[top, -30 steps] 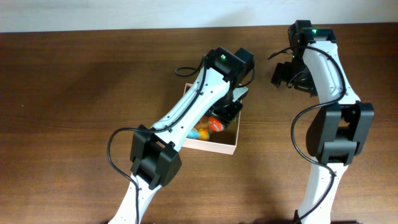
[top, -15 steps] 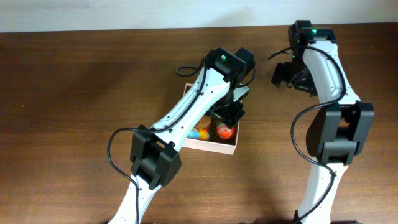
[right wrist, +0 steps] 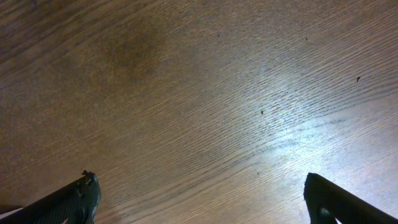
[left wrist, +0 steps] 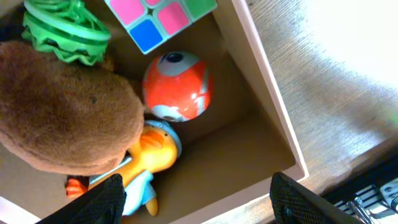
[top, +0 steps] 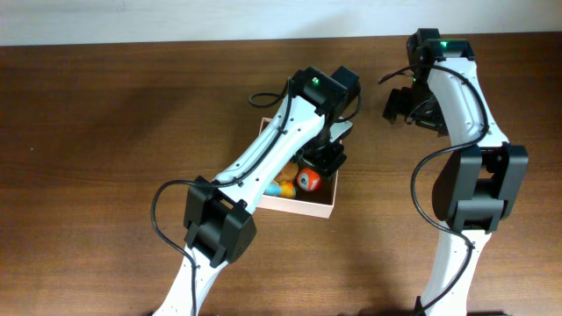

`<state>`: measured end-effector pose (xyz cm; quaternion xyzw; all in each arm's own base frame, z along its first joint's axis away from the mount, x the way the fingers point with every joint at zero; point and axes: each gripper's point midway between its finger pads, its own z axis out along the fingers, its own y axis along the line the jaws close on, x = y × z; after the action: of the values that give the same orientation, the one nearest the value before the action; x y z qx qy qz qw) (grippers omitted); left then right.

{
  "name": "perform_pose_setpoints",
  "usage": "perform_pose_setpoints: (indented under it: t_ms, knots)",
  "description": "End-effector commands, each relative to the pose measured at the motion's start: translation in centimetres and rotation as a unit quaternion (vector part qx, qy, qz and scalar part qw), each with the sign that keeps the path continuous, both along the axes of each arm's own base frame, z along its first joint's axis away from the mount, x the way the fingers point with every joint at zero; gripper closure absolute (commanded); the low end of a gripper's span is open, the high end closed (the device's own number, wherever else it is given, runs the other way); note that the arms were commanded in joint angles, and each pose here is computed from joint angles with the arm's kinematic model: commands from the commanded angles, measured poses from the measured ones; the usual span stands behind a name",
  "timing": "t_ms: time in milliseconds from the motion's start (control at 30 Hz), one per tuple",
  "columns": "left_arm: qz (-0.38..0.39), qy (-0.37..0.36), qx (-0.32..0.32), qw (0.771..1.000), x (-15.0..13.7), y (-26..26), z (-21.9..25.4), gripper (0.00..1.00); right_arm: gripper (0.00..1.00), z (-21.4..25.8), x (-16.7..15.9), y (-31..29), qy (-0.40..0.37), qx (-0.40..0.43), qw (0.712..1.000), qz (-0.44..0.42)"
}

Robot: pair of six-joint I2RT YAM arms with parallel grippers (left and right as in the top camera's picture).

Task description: Pack container

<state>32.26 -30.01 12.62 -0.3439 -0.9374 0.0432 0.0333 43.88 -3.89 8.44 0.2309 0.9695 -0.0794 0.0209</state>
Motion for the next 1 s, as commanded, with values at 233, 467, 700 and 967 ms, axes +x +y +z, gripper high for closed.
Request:
perform_pose_setpoints:
  t_ms: [233, 467, 700, 967]
  knots:
    - [0.093, -0.125, 0.008, 0.988, 5.6, 3.6, 5.3, 0.23, 0.01, 0.1, 0.0, 0.0, -0.002, -0.002, 1.000, -0.003]
    - [0.251, -0.241, -0.068, 0.935, 14.0, 11.0, 12.2, 0.01, 0.01, 0.1, 0.0, 0.0, -0.002, -0.002, 1.000, -0.003]
    - [0.392, -0.263, -0.032, 0.881, 17.5, 22.9, 12.5, 0.01, 0.01, 0.1, 0.0, 0.0, -0.002, -0.002, 1.000, -0.003]
    - [0.483, -0.208, -0.065, 0.848, 17.0, 28.1, 11.9, 0.01, 0.01, 0.1, 0.0, 0.0, -0.002, -0.002, 1.000, -0.003]
